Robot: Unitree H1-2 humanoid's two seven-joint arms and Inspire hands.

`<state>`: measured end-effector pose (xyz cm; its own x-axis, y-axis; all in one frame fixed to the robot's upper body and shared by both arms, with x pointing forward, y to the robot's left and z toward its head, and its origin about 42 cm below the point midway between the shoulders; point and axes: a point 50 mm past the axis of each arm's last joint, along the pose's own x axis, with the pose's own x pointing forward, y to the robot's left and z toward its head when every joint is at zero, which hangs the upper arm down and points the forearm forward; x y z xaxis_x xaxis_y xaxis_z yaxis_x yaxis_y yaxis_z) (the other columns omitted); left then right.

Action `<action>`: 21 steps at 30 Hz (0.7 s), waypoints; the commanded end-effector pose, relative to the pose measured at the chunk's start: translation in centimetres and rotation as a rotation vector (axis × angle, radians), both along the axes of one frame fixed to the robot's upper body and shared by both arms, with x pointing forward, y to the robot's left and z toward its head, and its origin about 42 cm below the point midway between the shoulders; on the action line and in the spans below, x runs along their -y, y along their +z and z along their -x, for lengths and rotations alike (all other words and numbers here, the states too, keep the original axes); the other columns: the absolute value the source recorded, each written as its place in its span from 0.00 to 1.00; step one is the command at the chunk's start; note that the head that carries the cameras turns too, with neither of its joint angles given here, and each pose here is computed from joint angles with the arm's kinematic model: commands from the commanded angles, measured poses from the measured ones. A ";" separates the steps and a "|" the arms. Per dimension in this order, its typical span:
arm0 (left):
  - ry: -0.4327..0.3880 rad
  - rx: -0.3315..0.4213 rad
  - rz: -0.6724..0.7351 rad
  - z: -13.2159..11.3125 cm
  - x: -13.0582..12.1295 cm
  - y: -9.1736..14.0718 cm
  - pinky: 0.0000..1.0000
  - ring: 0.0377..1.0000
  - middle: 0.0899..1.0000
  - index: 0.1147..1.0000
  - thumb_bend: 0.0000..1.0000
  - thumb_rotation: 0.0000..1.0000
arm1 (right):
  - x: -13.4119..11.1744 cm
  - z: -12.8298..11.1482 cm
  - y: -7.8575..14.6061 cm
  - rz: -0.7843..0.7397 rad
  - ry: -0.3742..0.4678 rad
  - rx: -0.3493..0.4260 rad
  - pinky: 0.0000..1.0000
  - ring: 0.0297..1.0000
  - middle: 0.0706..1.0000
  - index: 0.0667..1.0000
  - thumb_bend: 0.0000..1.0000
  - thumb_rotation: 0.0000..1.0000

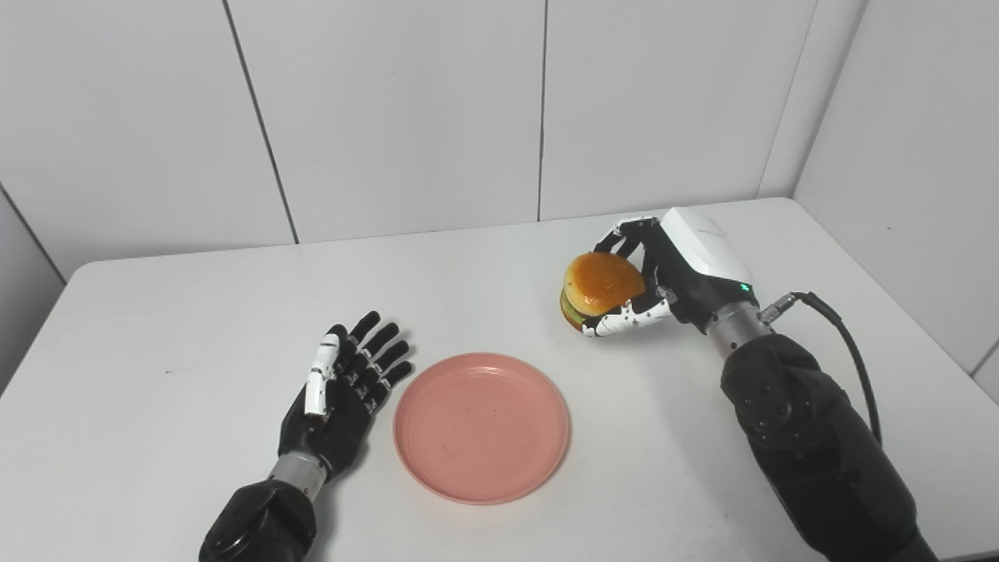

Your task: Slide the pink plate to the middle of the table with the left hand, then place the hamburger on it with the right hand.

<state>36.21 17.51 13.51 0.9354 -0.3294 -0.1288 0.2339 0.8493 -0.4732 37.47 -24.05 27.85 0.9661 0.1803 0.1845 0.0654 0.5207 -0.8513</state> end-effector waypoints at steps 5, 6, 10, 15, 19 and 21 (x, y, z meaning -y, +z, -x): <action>-0.004 0.007 0.001 -0.4 1.9 0.9 0.88 0.88 0.89 0.89 0.34 1.00 | -4.0 -0.1 2.3 -0.012 0.166 0.085 0.15 0.17 0.19 0.43 0.51 0.12; -0.004 0.006 -0.001 -0.4 2.1 0.9 0.88 0.88 0.88 0.88 0.34 1.00 | -4.5 -0.1 2.2 -0.013 0.181 0.081 0.14 0.16 0.18 0.43 0.51 0.12; -0.006 0.005 -0.005 -0.5 2.7 1.0 0.86 0.87 0.87 0.87 0.35 1.00 | -5.8 0.0 1.7 -0.015 0.216 0.073 0.15 0.17 0.20 0.43 0.51 0.12; -0.009 0.001 -0.015 -0.6 3.2 1.1 0.85 0.87 0.87 0.86 0.36 1.00 | -7.6 0.0 0.8 -0.037 0.242 0.034 0.15 0.17 0.20 0.43 0.51 0.12; -0.004 -0.002 -0.017 -0.6 3.5 1.3 0.85 0.86 0.86 0.85 0.36 1.00 | -8.7 0.0 0.1 -0.030 0.258 0.003 0.16 0.20 0.23 0.43 0.51 0.12; -0.008 0.000 -0.016 -0.7 3.6 1.3 0.86 0.86 0.86 0.85 0.36 1.00 | -9.1 0.0 -0.5 -0.040 0.275 -0.012 0.17 0.21 0.24 0.43 0.51 0.12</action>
